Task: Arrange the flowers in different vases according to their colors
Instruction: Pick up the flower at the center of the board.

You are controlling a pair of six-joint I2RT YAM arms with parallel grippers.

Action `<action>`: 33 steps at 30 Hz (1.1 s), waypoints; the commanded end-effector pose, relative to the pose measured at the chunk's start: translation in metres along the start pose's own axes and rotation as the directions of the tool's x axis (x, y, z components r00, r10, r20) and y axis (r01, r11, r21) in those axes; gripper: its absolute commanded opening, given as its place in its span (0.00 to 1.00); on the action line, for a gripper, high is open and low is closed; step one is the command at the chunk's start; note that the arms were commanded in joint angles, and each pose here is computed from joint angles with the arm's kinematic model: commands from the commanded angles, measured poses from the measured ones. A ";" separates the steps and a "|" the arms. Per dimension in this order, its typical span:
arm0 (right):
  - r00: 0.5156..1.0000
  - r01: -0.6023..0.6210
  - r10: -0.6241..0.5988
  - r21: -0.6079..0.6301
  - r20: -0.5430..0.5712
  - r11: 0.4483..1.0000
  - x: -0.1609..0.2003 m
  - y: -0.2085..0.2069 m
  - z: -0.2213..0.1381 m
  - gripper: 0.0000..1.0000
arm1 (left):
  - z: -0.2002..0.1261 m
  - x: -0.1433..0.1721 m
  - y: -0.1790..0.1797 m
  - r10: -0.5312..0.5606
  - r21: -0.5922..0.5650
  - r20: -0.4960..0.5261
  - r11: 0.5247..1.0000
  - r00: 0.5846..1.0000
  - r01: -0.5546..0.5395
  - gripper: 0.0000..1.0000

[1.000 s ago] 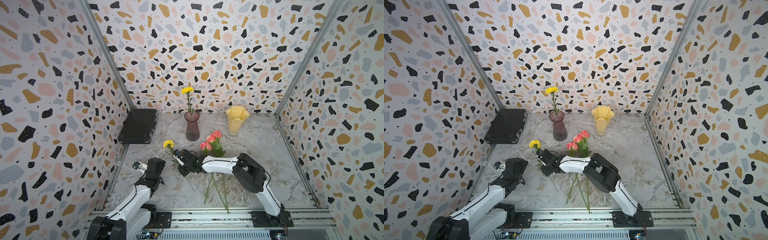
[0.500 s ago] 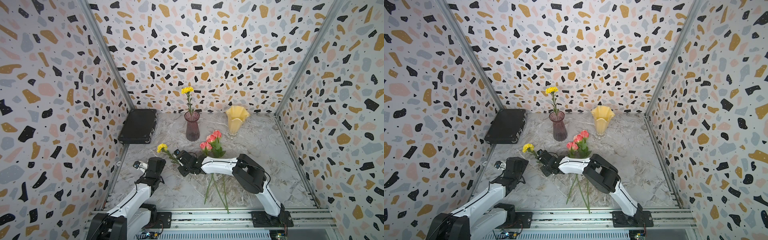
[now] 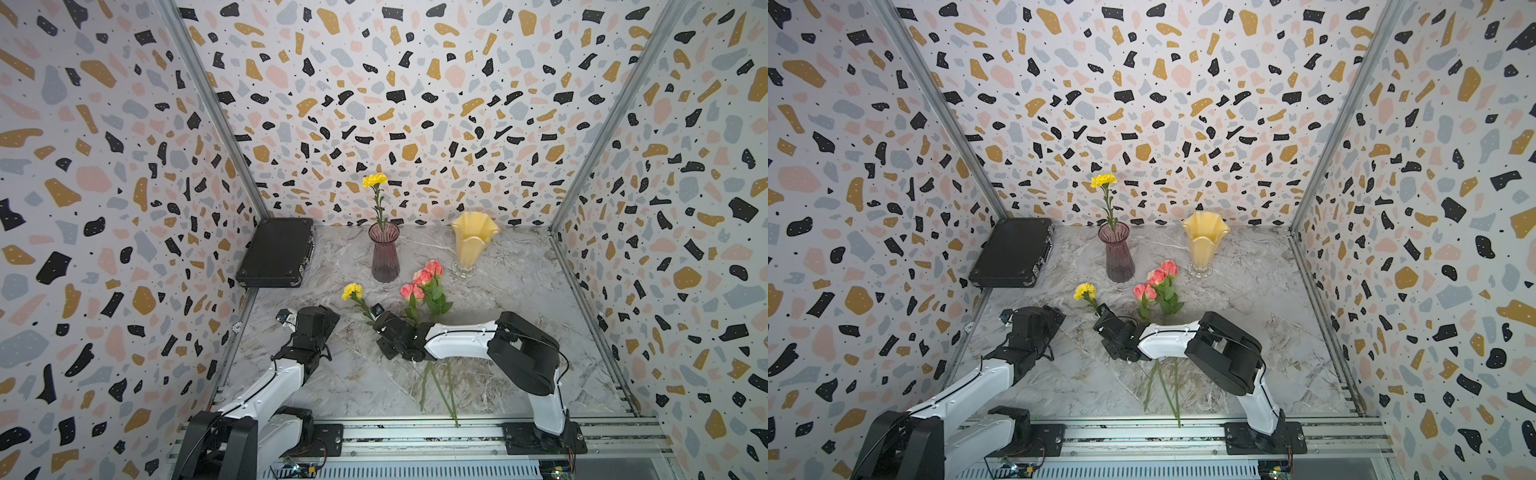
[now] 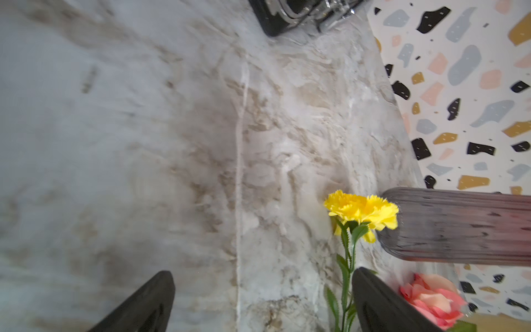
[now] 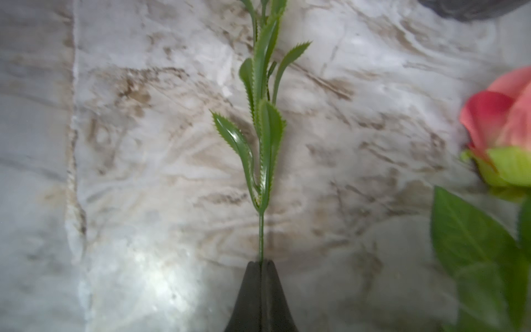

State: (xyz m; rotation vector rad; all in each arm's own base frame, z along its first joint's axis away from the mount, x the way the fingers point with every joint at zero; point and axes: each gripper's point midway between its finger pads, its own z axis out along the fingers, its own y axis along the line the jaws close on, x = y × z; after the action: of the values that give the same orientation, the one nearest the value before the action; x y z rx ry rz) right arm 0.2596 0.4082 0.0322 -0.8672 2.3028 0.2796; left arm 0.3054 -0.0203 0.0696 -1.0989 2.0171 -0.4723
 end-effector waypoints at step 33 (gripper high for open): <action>0.786 -0.181 0.161 -0.028 0.597 0.983 -0.154 -0.052 -0.193 0.00 | -0.034 0.046 -0.125 0.574 0.346 0.184 0.722 0.798 -0.599 1.00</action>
State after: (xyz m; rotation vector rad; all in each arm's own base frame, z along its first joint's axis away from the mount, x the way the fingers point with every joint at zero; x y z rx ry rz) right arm 0.2800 0.3720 0.2245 -0.4979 1.8519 0.4755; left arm 0.3317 -0.1252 0.1374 -0.3194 2.0186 -0.5554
